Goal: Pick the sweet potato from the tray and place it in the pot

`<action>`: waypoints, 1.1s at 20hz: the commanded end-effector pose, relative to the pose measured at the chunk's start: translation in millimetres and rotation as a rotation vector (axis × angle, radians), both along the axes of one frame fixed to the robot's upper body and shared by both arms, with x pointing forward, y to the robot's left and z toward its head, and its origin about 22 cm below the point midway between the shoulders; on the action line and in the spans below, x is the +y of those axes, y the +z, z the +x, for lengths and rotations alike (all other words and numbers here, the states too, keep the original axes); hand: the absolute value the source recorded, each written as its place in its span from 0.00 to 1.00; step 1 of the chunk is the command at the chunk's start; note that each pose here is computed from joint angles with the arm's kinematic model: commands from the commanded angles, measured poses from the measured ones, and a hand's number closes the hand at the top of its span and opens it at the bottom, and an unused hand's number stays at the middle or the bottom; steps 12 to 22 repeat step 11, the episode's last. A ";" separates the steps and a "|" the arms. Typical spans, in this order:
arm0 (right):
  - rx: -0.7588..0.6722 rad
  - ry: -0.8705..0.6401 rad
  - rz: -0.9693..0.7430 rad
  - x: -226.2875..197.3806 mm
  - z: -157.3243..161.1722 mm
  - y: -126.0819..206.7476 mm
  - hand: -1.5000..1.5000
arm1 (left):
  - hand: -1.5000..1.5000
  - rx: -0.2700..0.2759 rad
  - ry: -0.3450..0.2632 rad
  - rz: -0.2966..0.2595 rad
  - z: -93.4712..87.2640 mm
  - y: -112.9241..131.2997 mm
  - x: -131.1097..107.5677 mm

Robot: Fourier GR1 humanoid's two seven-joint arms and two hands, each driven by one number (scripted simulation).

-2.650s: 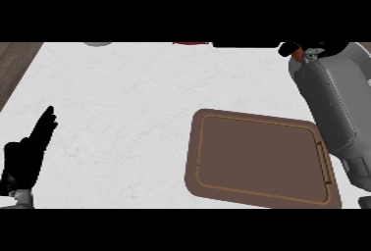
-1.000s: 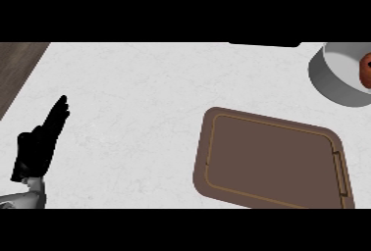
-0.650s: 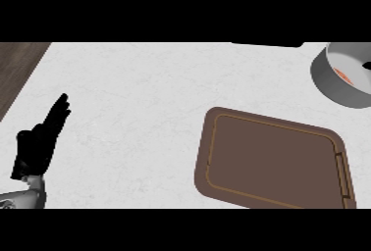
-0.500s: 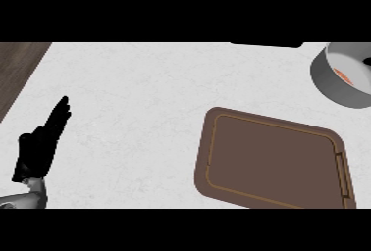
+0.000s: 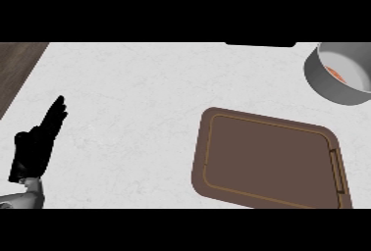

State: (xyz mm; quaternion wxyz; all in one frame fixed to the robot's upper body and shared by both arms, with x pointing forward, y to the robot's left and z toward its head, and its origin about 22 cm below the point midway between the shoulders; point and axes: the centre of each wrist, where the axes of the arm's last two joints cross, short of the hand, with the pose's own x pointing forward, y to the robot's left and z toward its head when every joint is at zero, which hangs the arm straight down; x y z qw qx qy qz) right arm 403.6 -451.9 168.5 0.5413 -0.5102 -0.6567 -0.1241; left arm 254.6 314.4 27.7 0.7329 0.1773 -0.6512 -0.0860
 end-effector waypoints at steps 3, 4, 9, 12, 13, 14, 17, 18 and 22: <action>-0.052 0.074 0.096 -8.1 -7.5 -14.0 0.00 | 0.50 0.024 0.012 0.010 -9.3 -12.8 -12.5; -0.080 0.098 0.122 -23.2 -19.4 -18.9 0.00 | 0.50 0.013 0.028 0.010 -1.8 4.2 -0.8; -0.102 0.132 0.141 -44.1 -38.2 -25.9 0.00 | 0.50 0.029 0.042 -0.019 -12.2 -7.8 4.9; -0.123 0.120 0.145 -45.0 -44.9 -43.7 0.00 | 0.50 0.018 0.054 0.008 -7.7 4.0 6.2; -0.123 0.120 0.145 -45.0 -44.9 -43.7 0.00 | 0.50 0.018 0.054 0.008 -7.7 4.0 6.2; -0.123 0.120 0.145 -45.0 -44.9 -43.7 0.00 | 0.50 0.018 0.054 0.008 -7.7 4.0 6.2; -0.123 0.120 0.145 -45.0 -44.9 -43.7 0.00 | 0.50 0.018 0.054 0.008 -7.7 4.0 6.2; -0.123 0.120 0.145 -45.0 -44.9 -43.7 0.00 | 0.50 0.018 0.054 0.008 -7.7 4.0 6.2; -0.123 0.120 0.145 -45.0 -44.9 -43.7 0.00 | 0.50 0.018 0.054 0.008 -7.7 4.0 6.2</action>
